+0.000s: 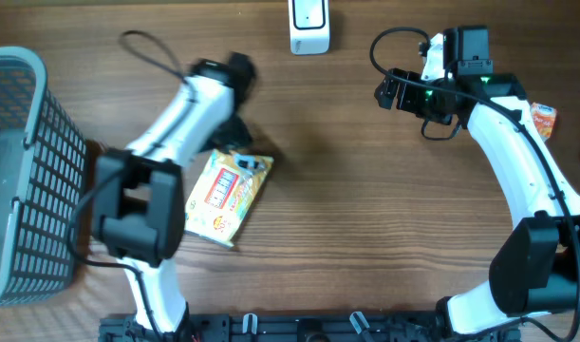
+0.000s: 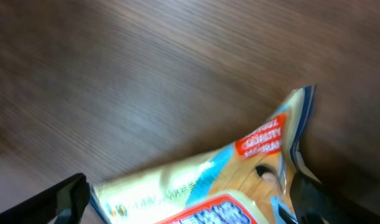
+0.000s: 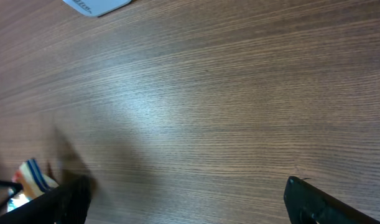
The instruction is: Scan the item barcode
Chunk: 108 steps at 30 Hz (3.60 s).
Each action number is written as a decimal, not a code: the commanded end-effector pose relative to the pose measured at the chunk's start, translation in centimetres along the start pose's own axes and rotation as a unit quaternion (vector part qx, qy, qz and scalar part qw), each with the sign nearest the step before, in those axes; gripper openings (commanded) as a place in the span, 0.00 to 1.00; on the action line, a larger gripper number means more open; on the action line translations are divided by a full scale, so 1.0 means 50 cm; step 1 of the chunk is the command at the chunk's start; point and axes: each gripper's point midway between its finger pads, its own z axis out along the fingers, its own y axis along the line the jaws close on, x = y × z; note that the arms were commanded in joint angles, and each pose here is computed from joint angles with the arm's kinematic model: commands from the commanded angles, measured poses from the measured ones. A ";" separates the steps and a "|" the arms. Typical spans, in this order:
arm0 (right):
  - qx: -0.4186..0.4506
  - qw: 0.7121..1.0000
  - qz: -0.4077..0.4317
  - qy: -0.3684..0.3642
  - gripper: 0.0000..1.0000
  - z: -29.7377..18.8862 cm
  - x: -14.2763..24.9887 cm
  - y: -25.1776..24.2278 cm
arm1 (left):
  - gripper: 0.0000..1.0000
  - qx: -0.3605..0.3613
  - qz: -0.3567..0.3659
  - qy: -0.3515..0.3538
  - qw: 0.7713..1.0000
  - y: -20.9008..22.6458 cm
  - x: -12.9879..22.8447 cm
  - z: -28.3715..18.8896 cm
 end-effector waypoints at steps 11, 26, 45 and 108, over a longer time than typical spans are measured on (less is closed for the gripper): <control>0.008 1.000 0.005 0.002 1.00 0.008 -0.001 -0.008 | 1.00 0.325 0.165 0.191 0.911 -0.033 0.149 0.090; 0.008 1.000 0.006 0.002 1.00 0.008 -0.001 -0.008 | 0.04 0.095 0.000 0.180 0.979 0.088 0.117 0.146; 0.008 1.000 0.005 0.002 1.00 0.008 -0.001 -0.008 | 0.04 -0.320 -0.034 -0.250 0.913 0.218 -0.145 -0.161; 0.008 1.000 0.005 0.002 1.00 0.008 -0.001 -0.008 | 0.05 0.280 0.031 -0.144 0.949 -0.157 0.096 -0.124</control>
